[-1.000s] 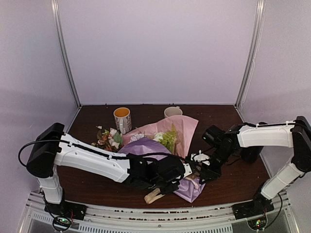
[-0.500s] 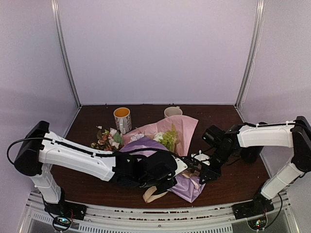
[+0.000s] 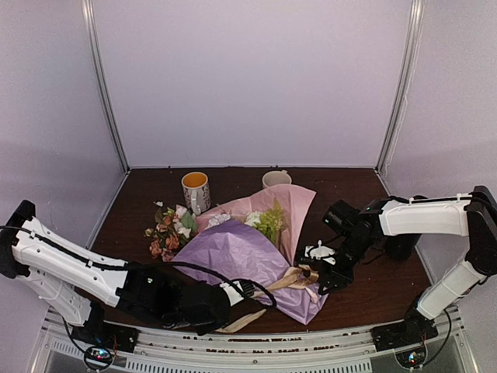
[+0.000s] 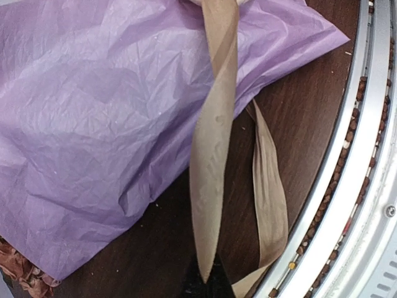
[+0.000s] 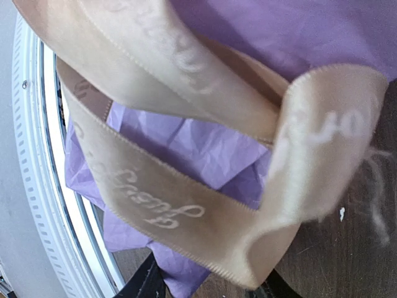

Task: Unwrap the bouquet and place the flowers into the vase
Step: Untie the half-tied ribbon from the folded wrapping paper.

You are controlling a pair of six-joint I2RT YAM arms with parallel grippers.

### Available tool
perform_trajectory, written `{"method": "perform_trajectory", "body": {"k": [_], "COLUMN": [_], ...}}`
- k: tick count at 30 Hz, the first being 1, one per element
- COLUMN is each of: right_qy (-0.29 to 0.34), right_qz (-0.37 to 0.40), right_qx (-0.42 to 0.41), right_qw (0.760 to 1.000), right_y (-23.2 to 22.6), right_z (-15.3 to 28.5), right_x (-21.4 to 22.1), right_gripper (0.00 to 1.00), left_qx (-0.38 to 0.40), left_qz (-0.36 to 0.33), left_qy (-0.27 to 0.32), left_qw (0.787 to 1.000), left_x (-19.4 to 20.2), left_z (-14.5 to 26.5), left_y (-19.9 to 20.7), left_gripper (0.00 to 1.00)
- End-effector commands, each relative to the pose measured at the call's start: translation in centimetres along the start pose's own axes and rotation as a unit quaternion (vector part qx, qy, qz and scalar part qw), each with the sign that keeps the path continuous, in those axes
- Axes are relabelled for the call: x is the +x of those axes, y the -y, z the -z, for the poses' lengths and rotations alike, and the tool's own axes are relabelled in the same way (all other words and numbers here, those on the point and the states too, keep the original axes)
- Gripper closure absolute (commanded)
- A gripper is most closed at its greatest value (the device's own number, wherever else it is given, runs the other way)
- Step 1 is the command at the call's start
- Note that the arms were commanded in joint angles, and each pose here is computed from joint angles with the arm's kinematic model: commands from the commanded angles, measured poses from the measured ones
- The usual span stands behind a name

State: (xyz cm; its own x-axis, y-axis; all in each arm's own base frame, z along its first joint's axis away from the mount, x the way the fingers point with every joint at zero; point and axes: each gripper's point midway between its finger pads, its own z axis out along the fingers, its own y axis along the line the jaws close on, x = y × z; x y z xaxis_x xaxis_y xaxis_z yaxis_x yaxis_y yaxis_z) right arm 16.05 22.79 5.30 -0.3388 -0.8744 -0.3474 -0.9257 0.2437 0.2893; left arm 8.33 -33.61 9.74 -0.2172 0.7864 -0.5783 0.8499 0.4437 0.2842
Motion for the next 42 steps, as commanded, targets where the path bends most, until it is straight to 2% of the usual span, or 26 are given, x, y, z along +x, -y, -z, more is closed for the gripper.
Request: {"method": "perform_trajectory", "body": {"k": [1,5,11,18,23,26,30,35,37,40,42], "right_qy": [0.003,0.003,0.005,0.009,0.014,0.015,0.033,0.053,0.060,0.078,0.099], "right_qz": [-0.002,-0.003,-0.002,-0.002,0.002,0.010,0.037,0.078,0.084,0.091,0.090], "right_qx": [0.006,0.004,0.007,0.009,0.009,0.016,0.031,0.046,0.041,0.037,0.045], "right_qw": [1.000,1.000,1.000,1.000,1.000,1.000,0.998,0.995,0.994,0.992,0.990], "right_y": [0.5,0.4,0.4,0.4,0.3,0.2,-0.7,-2.1,-2.7,-3.4,-3.5], "right_z": [0.3,0.2,0.4,0.6,0.9,1.7,4.6,8.0,8.6,9.4,10.2], "right_x": [-0.5,-0.4,-0.5,-0.6,-1.0,-1.1,-1.6,-2.3,-2.4,-3.0,-4.0], "right_gripper": [0.56,0.56,0.56,0.56,0.56,0.54,0.44,0.40,0.39,0.40,0.40], "left_qx": [-0.029,-0.041,-0.067,-0.094,-0.138,-0.151,-0.200,-0.154,-0.113,-0.075,-0.068], "left_qz": [0.046,0.046,0.087,0.162,0.207,0.140,0.042,0.033,0.052,0.069,0.064], "left_qy": [-0.007,-0.014,-0.043,-0.078,-0.120,-0.087,-0.072,-0.053,-0.024,0.029,0.052], "left_qw": [0.998,0.998,0.993,0.979,0.961,0.975,0.976,0.986,0.992,0.994,0.994], "left_x": [2.1,3.7,6.4,9.5,12.2,8.7,4.2,-0.1,-2.1,-5.6,-7.9], "left_z": [1.5,2.2,2.7,4.3,4.4,4.3,3.4,0.9,0.2,0.0,0.5], "left_y": [-0.6,-0.2,-0.6,-0.5,-1.1,-0.8,-1.0,-0.5,-0.5,-1.3,-2.0], "left_gripper": [1.00,1.00,1.00,1.00,1.00,1.00,1.00,0.99,0.89,0.65,0.56]}}
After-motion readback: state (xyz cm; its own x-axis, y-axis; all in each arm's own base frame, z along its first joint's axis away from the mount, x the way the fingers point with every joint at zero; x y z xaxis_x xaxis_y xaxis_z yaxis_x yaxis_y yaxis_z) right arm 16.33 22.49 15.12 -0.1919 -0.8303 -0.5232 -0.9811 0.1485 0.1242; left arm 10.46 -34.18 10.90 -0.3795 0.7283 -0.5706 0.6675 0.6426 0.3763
